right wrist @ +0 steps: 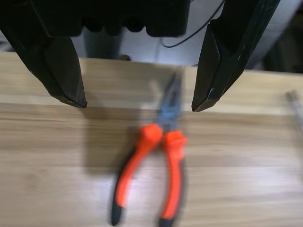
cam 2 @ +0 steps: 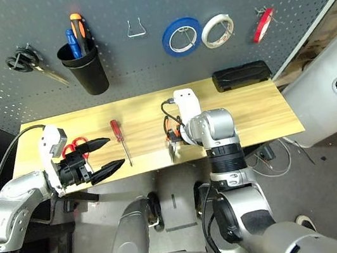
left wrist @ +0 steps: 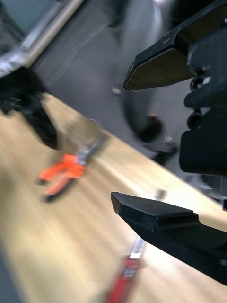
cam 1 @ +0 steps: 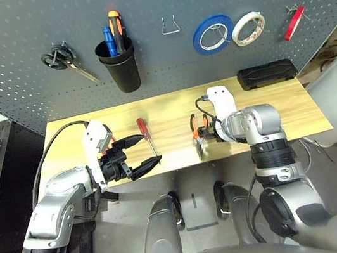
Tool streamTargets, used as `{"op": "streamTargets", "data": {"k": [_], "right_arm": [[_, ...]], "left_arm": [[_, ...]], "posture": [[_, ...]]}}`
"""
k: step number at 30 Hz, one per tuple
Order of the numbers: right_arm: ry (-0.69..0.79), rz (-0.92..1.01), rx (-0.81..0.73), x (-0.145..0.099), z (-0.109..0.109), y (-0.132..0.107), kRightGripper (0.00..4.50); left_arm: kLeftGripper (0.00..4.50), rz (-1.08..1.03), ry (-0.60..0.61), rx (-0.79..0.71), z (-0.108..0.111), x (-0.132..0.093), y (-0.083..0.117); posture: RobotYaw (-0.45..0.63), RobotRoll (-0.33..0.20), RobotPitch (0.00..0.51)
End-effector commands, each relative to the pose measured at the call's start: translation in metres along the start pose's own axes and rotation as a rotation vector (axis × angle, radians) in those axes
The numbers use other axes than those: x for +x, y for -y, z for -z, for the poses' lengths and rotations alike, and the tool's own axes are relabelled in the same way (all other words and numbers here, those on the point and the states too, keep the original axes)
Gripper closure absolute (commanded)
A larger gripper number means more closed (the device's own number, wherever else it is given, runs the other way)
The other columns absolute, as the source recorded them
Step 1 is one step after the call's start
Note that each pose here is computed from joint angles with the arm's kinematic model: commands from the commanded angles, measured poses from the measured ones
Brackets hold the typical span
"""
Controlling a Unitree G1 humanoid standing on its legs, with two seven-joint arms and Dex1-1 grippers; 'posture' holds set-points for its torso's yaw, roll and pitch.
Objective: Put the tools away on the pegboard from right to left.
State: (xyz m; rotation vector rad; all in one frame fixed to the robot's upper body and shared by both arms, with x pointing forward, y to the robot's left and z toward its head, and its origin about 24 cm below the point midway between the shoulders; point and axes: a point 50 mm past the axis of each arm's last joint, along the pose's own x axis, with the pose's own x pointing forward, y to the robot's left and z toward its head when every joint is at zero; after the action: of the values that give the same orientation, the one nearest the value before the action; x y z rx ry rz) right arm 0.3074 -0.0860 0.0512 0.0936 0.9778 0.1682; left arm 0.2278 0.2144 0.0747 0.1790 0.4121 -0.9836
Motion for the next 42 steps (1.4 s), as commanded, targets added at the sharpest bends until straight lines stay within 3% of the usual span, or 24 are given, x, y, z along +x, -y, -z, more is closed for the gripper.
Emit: {"op": "streamTargets", "data": {"k": [1,6,20,27,34,42], "right_arm": [[-0.012,-0.014,0.002,0.01,0.001,-0.013,0.05],[-0.004,-0.014,0.049,0.028,-0.002,-0.021,0.05],[-0.008,-0.09,0.099,0.041,-0.007,-0.062,0.05],[0.021,-0.106,0.113,0.029,-0.021,-0.068,0.05],[0.075,-0.134,0.162,0.003,-0.038,-0.077,0.05],[0.041,-0.092,0.156,0.004,-0.028,-0.092,0.05]], "left_arm": [[0.0,-0.011,-0.067,0.028,0.009,0.001,-0.003],[0.0,-0.024,-0.063,0.034,0.007,0.006,-0.007],[0.0,-0.013,-0.061,0.002,0.011,-0.004,0.003],[0.0,-0.011,-0.066,-0.01,0.015,-0.006,0.006],[0.0,0.002,-0.055,-0.023,0.018,-0.001,0.008],[0.0,0.007,-0.047,-0.02,0.016,0.002,0.008]], "posture": [[-0.02,0.0,0.264],[-0.01,0.0,0.283],[0.02,0.0,0.273],[0.02,0.0,0.268],[0.0,0.0,0.258],[0.0,0.0,0.252]]}}
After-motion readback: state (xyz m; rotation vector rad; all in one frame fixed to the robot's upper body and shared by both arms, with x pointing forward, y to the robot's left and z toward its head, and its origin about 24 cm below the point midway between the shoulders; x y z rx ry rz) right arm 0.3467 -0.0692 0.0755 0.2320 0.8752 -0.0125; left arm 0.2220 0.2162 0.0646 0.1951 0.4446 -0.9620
